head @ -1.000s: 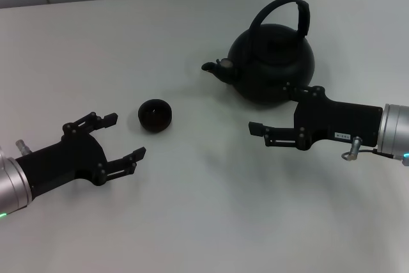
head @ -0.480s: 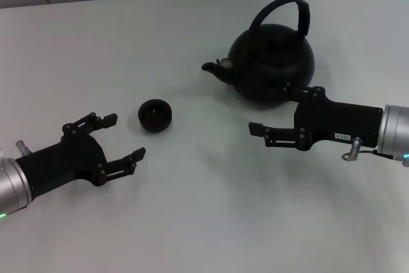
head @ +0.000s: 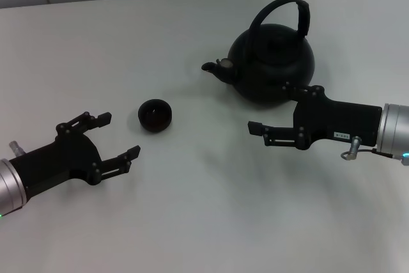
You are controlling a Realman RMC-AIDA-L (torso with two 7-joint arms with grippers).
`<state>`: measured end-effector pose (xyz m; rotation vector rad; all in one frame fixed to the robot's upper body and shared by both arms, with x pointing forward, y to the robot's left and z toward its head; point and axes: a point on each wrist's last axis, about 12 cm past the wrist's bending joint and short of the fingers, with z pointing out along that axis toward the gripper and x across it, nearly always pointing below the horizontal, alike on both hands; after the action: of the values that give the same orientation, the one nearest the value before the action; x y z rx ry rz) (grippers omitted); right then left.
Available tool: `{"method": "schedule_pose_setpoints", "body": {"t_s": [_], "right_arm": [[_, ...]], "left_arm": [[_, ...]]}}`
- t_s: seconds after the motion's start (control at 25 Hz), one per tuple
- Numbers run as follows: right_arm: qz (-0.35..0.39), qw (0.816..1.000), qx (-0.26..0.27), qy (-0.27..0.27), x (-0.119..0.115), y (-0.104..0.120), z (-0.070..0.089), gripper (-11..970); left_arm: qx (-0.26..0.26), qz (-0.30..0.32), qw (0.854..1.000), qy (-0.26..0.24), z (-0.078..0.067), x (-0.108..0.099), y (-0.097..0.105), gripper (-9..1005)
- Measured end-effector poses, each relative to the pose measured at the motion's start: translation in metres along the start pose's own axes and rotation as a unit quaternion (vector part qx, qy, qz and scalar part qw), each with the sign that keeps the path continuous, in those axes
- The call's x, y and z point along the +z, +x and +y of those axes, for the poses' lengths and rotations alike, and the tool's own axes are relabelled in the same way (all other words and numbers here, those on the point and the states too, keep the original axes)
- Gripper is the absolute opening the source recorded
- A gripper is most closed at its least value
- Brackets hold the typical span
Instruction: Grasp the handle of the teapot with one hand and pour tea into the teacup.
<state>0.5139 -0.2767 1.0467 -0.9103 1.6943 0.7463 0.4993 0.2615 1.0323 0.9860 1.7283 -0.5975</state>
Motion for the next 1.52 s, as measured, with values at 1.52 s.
{"method": "schedule_pose_setpoints", "body": {"t_s": [1.52], "right_arm": [[0.003, 1.000, 0.002, -0.001, -0.0004, 0.0004, 0.0002, 825]], "left_arm": [[0.000, -0.001, 1.000, 0.000, 0.0002, -0.0001, -0.0003, 857]]}}
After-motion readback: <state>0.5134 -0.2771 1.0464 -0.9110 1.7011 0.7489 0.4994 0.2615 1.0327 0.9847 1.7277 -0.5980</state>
